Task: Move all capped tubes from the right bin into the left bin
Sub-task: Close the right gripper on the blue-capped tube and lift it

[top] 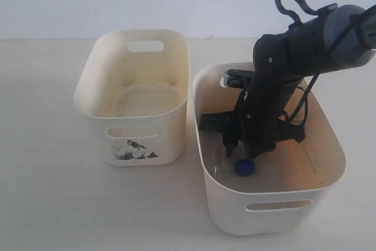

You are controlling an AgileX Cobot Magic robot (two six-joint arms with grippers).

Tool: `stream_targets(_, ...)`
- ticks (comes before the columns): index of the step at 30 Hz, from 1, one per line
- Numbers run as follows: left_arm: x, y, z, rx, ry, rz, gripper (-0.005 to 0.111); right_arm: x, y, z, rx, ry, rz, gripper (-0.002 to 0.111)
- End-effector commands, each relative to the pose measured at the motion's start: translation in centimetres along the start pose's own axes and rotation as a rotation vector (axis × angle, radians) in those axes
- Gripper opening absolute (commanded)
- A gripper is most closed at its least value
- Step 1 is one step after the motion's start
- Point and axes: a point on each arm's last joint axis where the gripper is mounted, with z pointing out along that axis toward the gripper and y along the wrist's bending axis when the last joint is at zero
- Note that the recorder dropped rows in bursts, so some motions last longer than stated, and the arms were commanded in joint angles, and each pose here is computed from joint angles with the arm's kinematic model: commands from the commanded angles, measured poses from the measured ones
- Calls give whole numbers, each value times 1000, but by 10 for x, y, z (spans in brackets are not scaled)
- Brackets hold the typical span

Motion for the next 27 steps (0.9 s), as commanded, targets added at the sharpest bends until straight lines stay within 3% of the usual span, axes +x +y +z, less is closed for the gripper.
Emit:
stream_targets(1,-3,0,0,1,-20,-18,4,3,-2,6,9,23,-8,42)
stream_targets(7,-3,0,0,1,-20,-18,4,2,-1,6,6,12,-11,37)
stream_targets(12,-3,0,0,1,-20,-18,4,1,-1,6,4,8,-11,0)
stream_targets(27,-3,0,0,1,-20,-18,4,-6,4,-54,-73,-186,-59,0)
